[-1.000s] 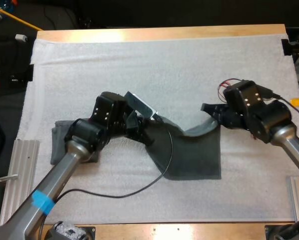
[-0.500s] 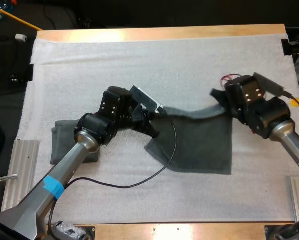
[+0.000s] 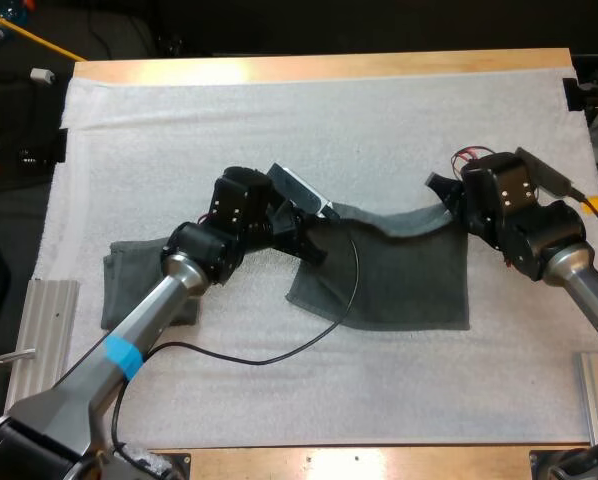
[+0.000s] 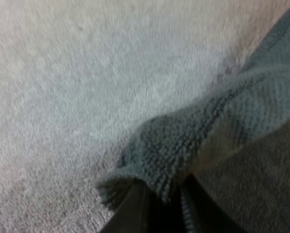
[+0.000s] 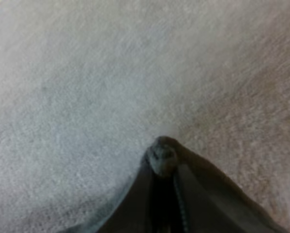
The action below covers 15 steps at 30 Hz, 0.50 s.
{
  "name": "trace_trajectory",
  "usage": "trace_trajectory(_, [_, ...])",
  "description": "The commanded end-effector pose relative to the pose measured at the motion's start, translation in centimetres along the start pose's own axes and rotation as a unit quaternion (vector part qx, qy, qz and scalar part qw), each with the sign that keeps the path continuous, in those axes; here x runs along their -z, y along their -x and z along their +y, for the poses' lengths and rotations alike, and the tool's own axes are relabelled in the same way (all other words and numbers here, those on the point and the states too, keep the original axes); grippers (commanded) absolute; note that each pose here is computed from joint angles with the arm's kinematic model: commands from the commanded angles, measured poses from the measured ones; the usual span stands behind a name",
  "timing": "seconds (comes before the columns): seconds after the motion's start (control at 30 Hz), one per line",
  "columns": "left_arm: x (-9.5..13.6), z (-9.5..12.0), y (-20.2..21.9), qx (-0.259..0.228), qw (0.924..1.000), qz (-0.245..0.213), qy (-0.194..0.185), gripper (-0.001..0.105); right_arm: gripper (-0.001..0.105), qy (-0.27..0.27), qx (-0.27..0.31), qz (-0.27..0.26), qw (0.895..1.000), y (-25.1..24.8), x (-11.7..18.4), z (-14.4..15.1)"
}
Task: Pick towel from pile, fold and stack
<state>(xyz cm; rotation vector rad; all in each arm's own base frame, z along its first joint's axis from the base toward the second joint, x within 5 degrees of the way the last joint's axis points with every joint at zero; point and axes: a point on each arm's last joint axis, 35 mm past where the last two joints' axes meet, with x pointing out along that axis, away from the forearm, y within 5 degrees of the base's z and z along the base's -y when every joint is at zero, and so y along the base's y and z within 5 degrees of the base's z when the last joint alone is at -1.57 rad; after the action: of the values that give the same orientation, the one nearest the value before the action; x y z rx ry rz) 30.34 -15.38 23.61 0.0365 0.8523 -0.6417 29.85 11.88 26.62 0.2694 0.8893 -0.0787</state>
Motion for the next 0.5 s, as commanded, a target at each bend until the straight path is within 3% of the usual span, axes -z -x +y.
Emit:
trace_trajectory(0.0, [-0.2,0.0,0.0,0.0,1.0,-0.008,-0.003,0.016,0.0,-0.002,-0.011,-0.008,1.0,0.1,-0.2,0.0])
trace_trajectory(0.13, [-0.2,0.2,-0.9,0.0,0.9999,-0.01,-0.003,0.033,0.0,-0.009,-0.03,-0.014,0.999,-0.9,0.3,-0.2])
trace_trajectory(0.2, [-0.2,0.3,-1.2,0.0,0.9999,-0.014,-0.004,0.037,0.002,-0.014,-0.048,-0.002,0.999,-1.7,0.4,-0.5])
trace_trajectory(0.3, [-0.1,0.5,-1.7,0.0,0.9999,-0.012,-0.002,0.041,0.02,-0.031,-0.061,0.021,0.997,-2.9,0.3,-1.4])
trace_trajectory(0.37, [0.0,0.5,-1.7,0.0,1.0,-0.009,-0.002,0.043,0.043,-0.039,-0.073,0.035,0.996,-3.4,0.2,-1.8])
trace_trajectory(0.47, [0.1,0.5,-1.7,0.004,1.0,-0.004,0.0,0.045,0.061,-0.031,-0.078,0.035,0.996,-3.4,0.0,-2.1])
